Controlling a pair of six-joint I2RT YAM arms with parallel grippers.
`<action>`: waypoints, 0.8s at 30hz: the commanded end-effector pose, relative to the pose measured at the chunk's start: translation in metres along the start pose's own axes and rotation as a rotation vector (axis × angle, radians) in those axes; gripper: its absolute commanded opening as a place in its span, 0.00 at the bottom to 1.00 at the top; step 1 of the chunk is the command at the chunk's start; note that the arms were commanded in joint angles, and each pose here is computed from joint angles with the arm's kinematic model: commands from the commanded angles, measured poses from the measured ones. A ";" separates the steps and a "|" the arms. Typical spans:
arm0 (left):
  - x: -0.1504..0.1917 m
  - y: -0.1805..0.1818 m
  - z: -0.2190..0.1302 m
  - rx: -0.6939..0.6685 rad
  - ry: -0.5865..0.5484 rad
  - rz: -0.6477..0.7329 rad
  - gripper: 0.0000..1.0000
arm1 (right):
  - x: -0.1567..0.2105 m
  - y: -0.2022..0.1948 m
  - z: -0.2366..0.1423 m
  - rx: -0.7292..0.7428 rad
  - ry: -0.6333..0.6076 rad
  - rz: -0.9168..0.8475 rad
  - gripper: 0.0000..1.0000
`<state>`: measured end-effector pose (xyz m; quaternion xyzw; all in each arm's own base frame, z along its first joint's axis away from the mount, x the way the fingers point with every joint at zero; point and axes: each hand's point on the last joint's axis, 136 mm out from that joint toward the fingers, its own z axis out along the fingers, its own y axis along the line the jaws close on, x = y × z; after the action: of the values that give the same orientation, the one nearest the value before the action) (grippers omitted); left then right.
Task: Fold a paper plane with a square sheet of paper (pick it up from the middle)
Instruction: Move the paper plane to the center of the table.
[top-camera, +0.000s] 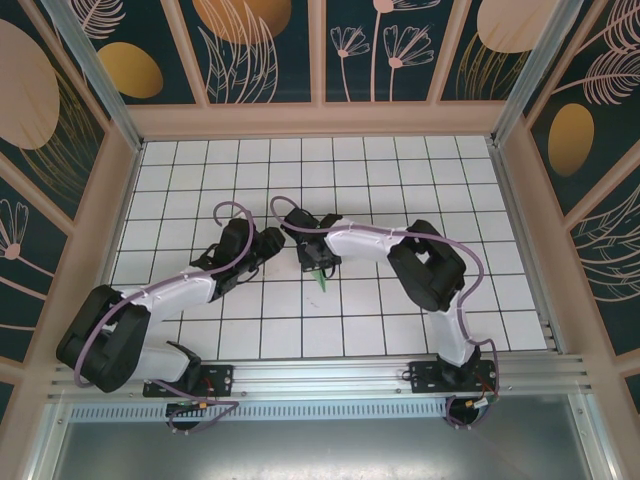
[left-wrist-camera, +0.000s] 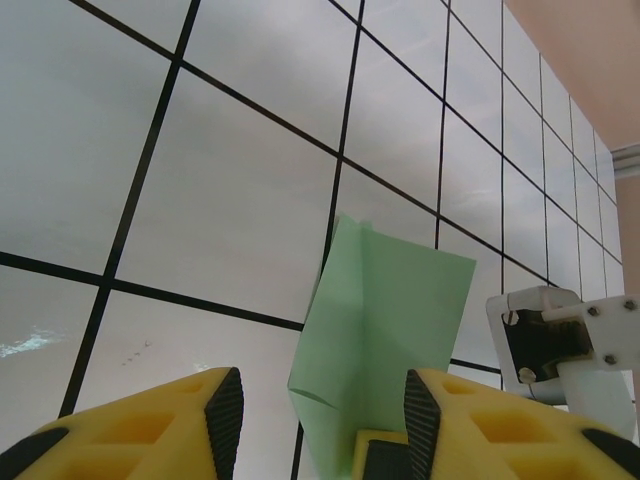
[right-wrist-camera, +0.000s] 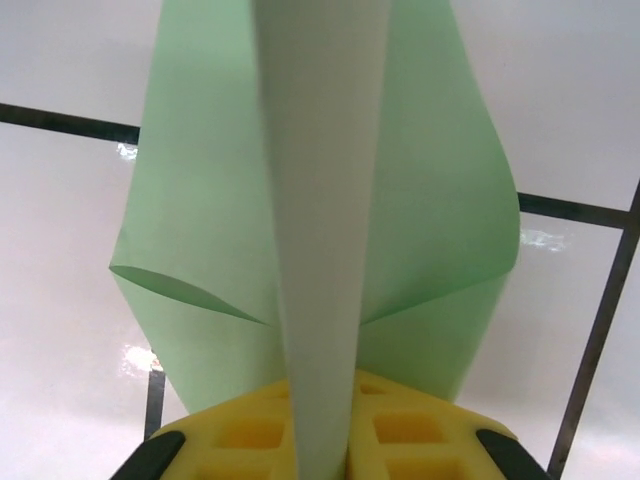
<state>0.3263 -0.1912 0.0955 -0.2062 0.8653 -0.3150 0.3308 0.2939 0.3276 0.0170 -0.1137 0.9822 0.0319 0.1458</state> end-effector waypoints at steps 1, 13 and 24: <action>-0.003 0.000 -0.003 -0.003 -0.018 -0.008 0.50 | -0.009 -0.025 0.019 0.081 0.010 0.051 0.14; -0.003 -0.002 -0.003 0.006 -0.012 0.010 0.50 | -0.038 -0.009 -0.010 -0.007 -0.046 0.096 0.27; -0.006 -0.007 -0.004 0.017 -0.021 0.028 0.50 | -0.077 -0.018 -0.088 -0.052 -0.202 0.111 0.51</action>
<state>0.3264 -0.1909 0.0955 -0.2059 0.8654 -0.3140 0.3318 0.3372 0.3244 0.0763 -0.0631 0.9759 0.0698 0.1967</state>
